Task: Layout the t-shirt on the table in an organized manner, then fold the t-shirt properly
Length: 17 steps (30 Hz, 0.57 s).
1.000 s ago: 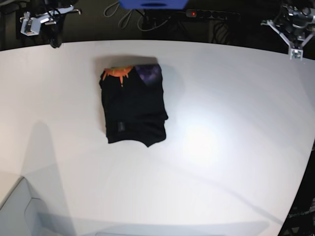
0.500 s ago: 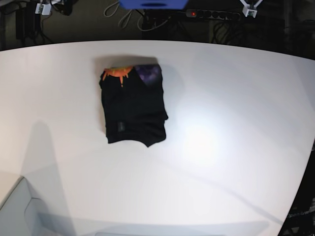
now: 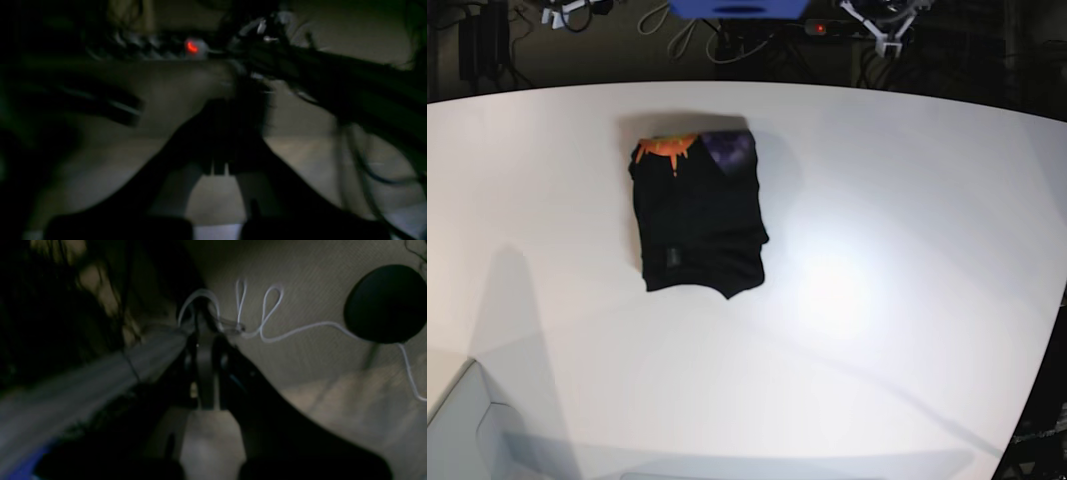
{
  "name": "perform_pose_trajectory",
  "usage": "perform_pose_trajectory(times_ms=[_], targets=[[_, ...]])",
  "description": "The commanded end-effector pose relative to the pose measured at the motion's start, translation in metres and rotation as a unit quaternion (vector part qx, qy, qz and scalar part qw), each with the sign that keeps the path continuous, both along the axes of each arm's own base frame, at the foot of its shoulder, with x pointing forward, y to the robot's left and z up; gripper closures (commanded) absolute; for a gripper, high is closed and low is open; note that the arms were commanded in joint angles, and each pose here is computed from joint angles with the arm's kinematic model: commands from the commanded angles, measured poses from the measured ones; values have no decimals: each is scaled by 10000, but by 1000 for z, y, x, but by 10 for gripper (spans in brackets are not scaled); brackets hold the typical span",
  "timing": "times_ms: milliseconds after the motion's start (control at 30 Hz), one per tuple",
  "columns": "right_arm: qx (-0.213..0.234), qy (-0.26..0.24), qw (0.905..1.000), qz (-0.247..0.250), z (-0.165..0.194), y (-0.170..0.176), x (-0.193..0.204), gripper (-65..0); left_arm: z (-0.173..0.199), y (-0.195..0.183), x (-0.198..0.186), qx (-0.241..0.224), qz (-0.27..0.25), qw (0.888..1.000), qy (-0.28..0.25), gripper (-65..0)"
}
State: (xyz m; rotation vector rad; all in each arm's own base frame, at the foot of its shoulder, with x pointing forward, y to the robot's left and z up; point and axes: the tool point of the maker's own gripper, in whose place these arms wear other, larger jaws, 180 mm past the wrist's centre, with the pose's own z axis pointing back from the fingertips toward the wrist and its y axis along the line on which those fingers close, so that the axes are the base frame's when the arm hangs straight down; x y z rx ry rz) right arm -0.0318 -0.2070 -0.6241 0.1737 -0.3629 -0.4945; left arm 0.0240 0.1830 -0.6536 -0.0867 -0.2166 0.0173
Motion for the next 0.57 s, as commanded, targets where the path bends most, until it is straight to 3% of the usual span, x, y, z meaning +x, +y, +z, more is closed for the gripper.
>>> perform_pose_trajectory(times_ms=[0, 33, 100, 200, 267, 300, 533], targets=[[-355, 182, 9991, 133, -2, -10, -16, 0, -1, 14, -7, 303, -153, 9994, 103, -1], [-730, 353, 9959, 409, -5, -13, -27, 0, -1, 20, -5, 590, -304, 9977, 110, -1], [-1453, 614, 9804, 1178, -6, -20, -46, 0, -2, 23, -3, 873, -441, 9952, 80, -1], [-2350, 886, 9417, 2238, -3, -34, -60, 0, -3, 12, -3, 838, -489, 9953, 76, -1], [-2643, 1039, 9208, 2672, -2, -39, -67, 0, -3, 11, -2, 861, -508, 9950, 67, -1], [-2678, 1030, 9158, 2810, -2, -38, -65, 0, -3, 10, -1, 853, -515, 9950, 59, -1], [-2443, 1073, 9202, 2865, -8, -11, -71, 0, -5, -3, -2, 761, -538, 9956, 56, -1]])
